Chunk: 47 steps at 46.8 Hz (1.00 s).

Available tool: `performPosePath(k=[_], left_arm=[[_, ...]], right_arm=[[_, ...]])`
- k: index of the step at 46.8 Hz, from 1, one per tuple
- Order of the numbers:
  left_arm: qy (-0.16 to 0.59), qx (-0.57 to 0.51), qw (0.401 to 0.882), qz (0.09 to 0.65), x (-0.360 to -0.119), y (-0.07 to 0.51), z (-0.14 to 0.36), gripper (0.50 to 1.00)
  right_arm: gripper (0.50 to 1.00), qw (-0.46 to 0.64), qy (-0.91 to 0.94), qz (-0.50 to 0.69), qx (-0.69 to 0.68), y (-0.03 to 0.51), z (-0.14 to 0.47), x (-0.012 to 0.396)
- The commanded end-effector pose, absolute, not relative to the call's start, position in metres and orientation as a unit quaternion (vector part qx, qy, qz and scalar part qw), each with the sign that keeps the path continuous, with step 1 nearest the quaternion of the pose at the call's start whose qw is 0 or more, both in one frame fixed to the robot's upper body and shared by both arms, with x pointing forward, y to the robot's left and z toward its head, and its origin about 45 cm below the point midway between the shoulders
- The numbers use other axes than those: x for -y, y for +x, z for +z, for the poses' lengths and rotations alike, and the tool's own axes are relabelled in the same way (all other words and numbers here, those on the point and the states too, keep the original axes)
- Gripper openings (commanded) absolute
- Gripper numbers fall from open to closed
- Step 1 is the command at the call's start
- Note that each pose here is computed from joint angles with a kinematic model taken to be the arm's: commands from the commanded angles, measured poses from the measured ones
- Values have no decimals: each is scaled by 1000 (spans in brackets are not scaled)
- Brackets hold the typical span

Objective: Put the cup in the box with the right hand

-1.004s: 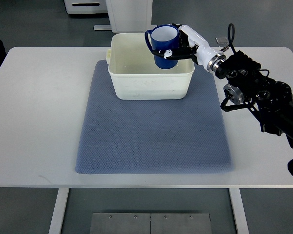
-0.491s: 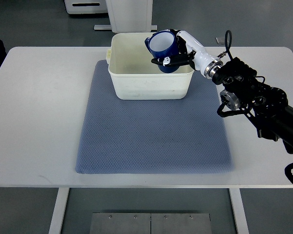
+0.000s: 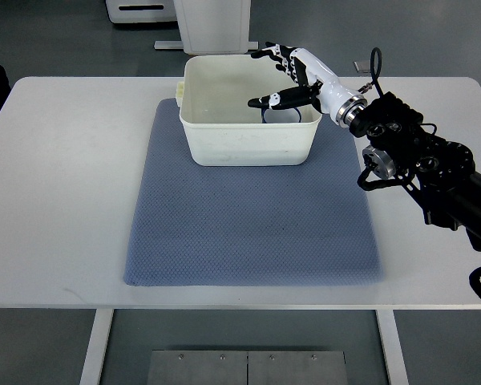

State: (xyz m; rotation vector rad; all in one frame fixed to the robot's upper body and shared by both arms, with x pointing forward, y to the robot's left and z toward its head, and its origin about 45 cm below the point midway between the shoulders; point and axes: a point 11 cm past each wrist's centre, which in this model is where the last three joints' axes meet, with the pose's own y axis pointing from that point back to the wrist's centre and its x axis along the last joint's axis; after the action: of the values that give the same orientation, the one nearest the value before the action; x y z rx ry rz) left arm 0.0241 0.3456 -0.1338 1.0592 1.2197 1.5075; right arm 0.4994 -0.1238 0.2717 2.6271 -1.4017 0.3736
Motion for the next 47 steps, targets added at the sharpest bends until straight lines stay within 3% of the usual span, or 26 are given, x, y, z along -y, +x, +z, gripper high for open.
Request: performPosePath(k=[1, 13, 28, 47], left_arm=[[428, -493, 449, 609, -346, 24, -134, 1000], [428, -493, 449, 609, -346, 24, -134, 1000], [428, -493, 449, 609, -346, 24, -134, 1000], [428, -493, 449, 609, -346, 24, -134, 1000]], right_arm=[[1000, 67, 870, 125, 472, 502, 276, 130], [1000, 43, 843, 98, 527, 514, 291, 191], [1000, -33, 788, -20, 614, 512, 272, 258], [1000, -61, 749, -94, 653, 494, 227, 284]])
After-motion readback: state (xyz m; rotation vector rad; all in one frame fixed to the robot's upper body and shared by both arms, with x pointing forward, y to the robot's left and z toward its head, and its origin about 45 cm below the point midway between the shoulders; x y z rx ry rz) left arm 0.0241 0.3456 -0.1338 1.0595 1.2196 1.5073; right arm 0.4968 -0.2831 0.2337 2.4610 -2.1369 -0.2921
